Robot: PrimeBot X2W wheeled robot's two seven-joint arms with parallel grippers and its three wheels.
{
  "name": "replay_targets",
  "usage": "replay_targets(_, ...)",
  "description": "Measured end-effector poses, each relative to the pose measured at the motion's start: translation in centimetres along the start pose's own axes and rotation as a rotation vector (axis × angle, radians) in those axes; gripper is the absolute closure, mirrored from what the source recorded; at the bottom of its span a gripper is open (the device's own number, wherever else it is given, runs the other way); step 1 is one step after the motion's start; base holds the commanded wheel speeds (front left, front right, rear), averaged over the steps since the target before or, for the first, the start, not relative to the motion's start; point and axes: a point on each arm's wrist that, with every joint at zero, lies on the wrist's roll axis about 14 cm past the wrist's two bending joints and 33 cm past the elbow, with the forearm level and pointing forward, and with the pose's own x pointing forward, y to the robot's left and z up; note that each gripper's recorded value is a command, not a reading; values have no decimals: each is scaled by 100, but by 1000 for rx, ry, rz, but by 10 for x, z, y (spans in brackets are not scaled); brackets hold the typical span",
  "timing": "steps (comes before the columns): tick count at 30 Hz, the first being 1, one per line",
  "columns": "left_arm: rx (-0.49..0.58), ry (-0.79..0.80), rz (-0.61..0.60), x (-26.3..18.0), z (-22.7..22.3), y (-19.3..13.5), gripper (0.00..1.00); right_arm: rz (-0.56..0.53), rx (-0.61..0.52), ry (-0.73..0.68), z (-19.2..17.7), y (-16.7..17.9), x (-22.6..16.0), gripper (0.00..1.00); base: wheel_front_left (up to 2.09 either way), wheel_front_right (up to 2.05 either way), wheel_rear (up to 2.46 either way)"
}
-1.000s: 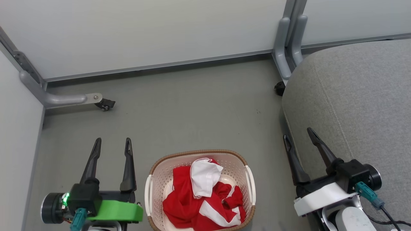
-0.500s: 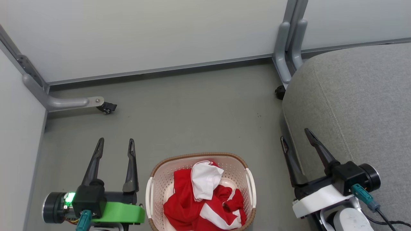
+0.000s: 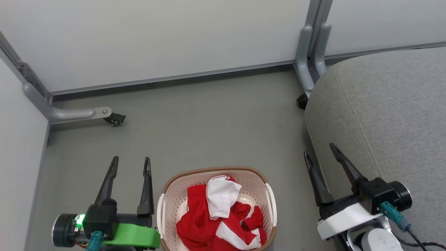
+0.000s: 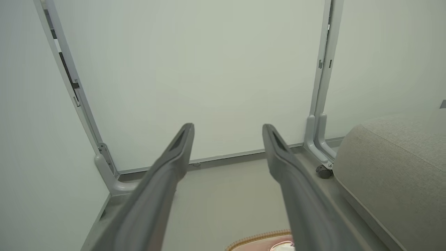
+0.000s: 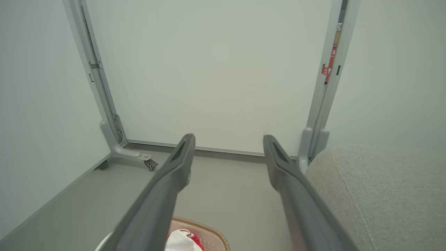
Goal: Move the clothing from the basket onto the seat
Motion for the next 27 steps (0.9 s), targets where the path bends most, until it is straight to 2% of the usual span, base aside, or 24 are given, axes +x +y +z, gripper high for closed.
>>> replay_targets(6,-35,106,-80,1,-35,-19,0,-31,9,33,-12,-11,2,0,0,0,0)
replay_targets(10,-40,121,-137,24,-46,-32,0,-48,-4,31,-16,-22,19,0,0,0,0)
replay_targets(16,-42,210,-225,51,-87,-53,0,-54,-10,43,-32,-34,48,0,0,0,0)
replay_targets(21,-53,311,-300,70,-134,-70,0,-72,-20,67,-56,-49,70,0,0,0,0)
replay_targets(27,-57,528,-415,67,-217,-93,0,-106,-49,112,-90,-71,88,0,0,0,0)
